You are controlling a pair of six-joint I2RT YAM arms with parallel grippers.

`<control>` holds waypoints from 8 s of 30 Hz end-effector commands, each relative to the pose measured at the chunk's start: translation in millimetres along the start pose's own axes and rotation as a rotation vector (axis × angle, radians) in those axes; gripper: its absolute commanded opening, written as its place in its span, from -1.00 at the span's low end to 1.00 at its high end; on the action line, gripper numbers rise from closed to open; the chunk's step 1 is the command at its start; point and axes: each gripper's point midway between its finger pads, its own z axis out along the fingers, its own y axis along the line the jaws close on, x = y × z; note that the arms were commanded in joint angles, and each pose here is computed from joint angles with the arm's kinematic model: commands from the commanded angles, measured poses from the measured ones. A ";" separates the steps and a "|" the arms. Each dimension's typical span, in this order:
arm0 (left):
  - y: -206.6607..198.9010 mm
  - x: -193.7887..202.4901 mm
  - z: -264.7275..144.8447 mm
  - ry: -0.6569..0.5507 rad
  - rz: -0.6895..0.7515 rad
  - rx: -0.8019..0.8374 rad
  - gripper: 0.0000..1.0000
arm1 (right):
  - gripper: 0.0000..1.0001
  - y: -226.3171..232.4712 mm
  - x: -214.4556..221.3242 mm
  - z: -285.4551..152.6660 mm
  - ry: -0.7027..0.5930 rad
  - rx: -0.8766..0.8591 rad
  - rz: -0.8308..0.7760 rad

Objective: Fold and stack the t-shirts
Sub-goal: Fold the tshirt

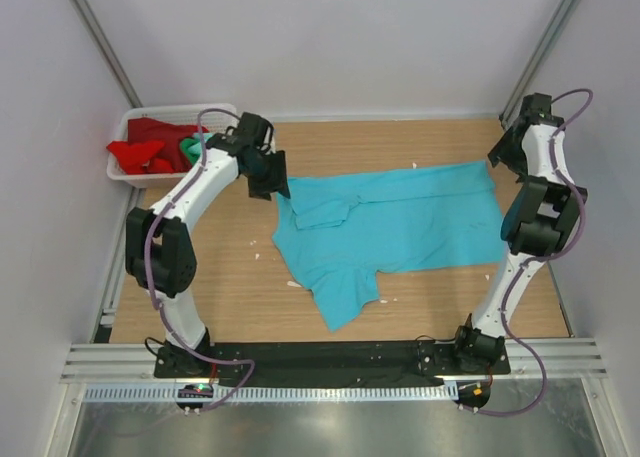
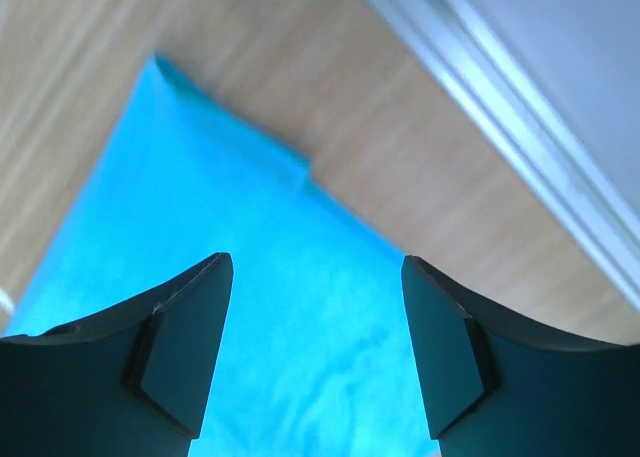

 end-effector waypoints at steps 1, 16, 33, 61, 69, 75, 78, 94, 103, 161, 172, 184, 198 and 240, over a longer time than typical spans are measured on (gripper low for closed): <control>-39.0 78.2 -16.0 0.168 0.104 0.112 0.04 | 0.49 14.2 16.6 -58.7 -0.041 -0.080 0.055; -79.5 229.2 -25.9 0.305 -0.049 0.252 0.00 | 0.40 44.0 149.3 -125.9 0.035 -0.344 -0.053; -71.8 236.4 14.1 0.187 -0.193 0.250 -0.02 | 0.42 19.4 173.4 -131.1 0.022 -0.329 0.002; -77.5 246.4 35.7 0.297 -0.180 0.214 -0.35 | 0.35 -80.2 181.0 -62.4 0.047 -0.058 0.266; -77.8 245.8 37.6 0.310 -0.152 0.209 -0.85 | 0.29 -113.4 180.8 -46.8 0.048 0.028 0.313; -81.2 246.5 34.9 0.336 -0.113 0.220 -1.00 | 0.12 -130.6 170.7 -29.8 0.048 0.079 0.368; -83.0 242.5 25.6 0.323 -0.094 0.230 -1.00 | 0.07 -137.4 166.3 -24.4 0.046 0.091 0.382; -82.2 239.5 1.6 0.311 -0.051 0.242 -1.00 | -0.13 -147.2 166.0 -7.9 0.048 0.135 0.407; -85.8 226.6 -9.0 0.259 -0.011 0.251 -1.00 | -0.76 -147.4 187.8 -9.8 0.073 0.130 0.434; -114.0 191.4 -35.1 0.171 0.065 0.367 -1.00 | -0.97 -157.9 153.7 -39.0 0.074 0.148 0.458; -93.6 178.4 -25.6 0.185 -0.039 0.340 -1.00 | -0.97 -130.9 117.0 -42.3 0.057 0.101 0.408; -82.6 157.5 -17.0 0.192 -0.092 0.336 -1.00 | -0.97 -105.8 87.8 -34.1 0.047 0.067 0.349; -72.4 124.0 4.7 0.210 -0.161 0.318 -1.00 | -0.97 -74.0 61.0 -17.9 0.057 0.018 0.307; -52.8 61.2 59.7 0.213 -0.264 0.248 -1.00 | -0.97 -18.4 25.1 31.6 0.064 -0.035 0.222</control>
